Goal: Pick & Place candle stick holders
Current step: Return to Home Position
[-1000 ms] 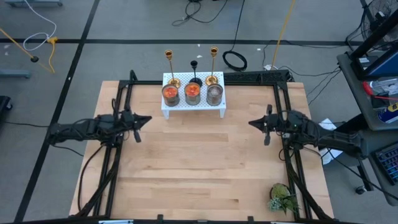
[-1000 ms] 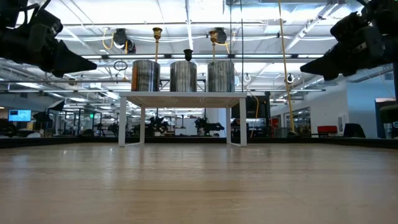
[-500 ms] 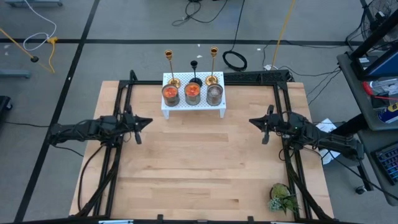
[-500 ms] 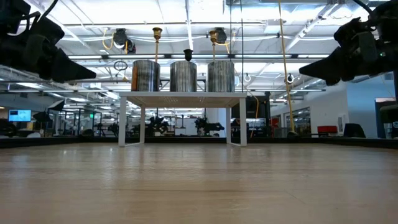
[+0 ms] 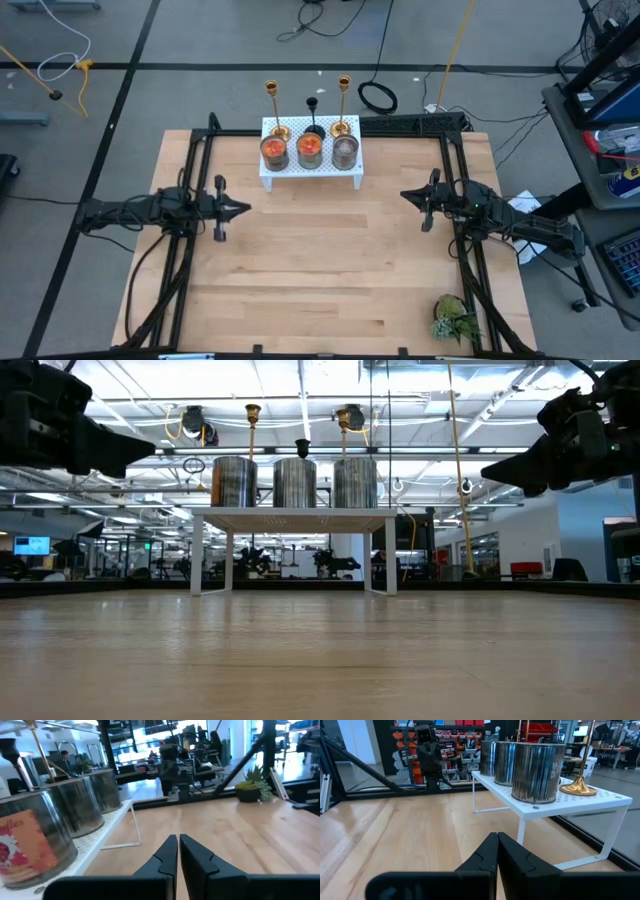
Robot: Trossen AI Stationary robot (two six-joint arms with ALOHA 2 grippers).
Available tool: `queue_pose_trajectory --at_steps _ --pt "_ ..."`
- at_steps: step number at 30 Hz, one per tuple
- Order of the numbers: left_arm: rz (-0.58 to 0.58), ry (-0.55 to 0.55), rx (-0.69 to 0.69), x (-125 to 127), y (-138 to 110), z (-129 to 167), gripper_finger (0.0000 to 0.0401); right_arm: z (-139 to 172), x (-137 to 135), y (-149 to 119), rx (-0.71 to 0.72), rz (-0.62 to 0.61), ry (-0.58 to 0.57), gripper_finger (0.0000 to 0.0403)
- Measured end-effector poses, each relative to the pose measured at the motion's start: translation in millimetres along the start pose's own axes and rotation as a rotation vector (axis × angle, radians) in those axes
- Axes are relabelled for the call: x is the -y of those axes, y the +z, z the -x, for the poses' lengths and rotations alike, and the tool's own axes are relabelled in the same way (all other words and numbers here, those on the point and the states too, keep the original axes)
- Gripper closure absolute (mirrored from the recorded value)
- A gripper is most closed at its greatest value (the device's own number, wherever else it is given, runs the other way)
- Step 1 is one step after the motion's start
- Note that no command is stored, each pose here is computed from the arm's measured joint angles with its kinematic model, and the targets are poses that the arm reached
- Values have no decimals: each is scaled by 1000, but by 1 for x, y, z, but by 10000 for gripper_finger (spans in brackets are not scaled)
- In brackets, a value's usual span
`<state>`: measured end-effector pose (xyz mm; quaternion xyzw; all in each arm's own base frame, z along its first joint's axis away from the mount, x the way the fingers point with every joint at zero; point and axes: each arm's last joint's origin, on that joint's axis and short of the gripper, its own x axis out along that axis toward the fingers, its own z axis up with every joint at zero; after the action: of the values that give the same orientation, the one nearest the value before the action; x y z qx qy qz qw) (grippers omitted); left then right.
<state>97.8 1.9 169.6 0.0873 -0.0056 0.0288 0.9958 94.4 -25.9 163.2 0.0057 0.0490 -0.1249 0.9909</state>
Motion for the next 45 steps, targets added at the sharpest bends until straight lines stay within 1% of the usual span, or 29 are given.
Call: queue_pose_trajectory --at_steps 4,8,11,14,17,19,21,45 --pt "13 -5 -4 0 0 0 385 -1 0 -1 15 -6 1 400" --pt "100 -5 -7 0 -1 0 397 -1 0 4 93 -11 3 400" --pt "132 -4 -6 0 -1 0 394 -1 0 3 77 -29 -2 399" --pt "131 -3 7 0 0 0 379 -1 0 3 78 -45 0 399" --pt "130 0 15 0 1 0 369 -1 0 3 80 -35 -9 399" --pt "130 2 22 0 1 0 365 -1 1 3 80 -55 -19 399" --pt "130 3 27 0 2 0 365 -1 1 3 80 -70 -17 399" --pt "130 3 34 0 3 0 364 -1 1 3 83 -69 -20 399"
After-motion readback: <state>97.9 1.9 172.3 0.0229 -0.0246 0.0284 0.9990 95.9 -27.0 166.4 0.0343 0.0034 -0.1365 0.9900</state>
